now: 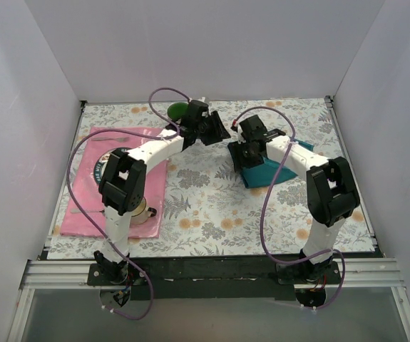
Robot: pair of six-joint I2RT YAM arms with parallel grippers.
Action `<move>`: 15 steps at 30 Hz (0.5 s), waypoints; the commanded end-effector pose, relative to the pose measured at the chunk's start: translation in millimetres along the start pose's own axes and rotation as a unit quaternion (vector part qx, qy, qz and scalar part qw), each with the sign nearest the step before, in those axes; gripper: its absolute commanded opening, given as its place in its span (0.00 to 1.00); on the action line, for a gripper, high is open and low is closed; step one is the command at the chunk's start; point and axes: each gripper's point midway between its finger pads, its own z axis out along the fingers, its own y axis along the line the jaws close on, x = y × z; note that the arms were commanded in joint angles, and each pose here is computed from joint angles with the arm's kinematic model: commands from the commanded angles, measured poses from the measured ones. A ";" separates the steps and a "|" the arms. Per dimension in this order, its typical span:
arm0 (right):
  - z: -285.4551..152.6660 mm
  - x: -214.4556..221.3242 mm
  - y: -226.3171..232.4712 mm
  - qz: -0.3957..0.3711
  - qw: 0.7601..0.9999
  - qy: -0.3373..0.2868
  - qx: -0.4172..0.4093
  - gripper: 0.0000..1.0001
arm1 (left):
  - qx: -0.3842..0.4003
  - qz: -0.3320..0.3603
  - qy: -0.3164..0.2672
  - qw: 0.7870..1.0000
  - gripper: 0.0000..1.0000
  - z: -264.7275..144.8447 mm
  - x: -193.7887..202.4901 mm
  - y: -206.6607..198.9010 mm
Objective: Fold the napkin, place the utensils inside, and roll it up
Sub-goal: Fold the napkin
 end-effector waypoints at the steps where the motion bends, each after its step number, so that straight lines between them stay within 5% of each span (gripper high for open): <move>1: -6.2 -14.2 -7.3 -0.055 0.996 -0.002 0.068 0.65 | 0.012 -0.026 -0.064 0.998 0.43 -68.6 -43.4 -31.0; 7: 2.8 -21.5 -13.6 -0.093 0.984 0.006 0.150 0.64 | -0.049 -0.076 -0.107 0.990 0.45 -108.4 -52.8 4.9; 15: 11.0 -18.2 0.1 -0.134 0.968 0.023 0.210 0.45 | -0.088 -0.099 -0.121 0.984 0.47 -120.6 -48.1 38.4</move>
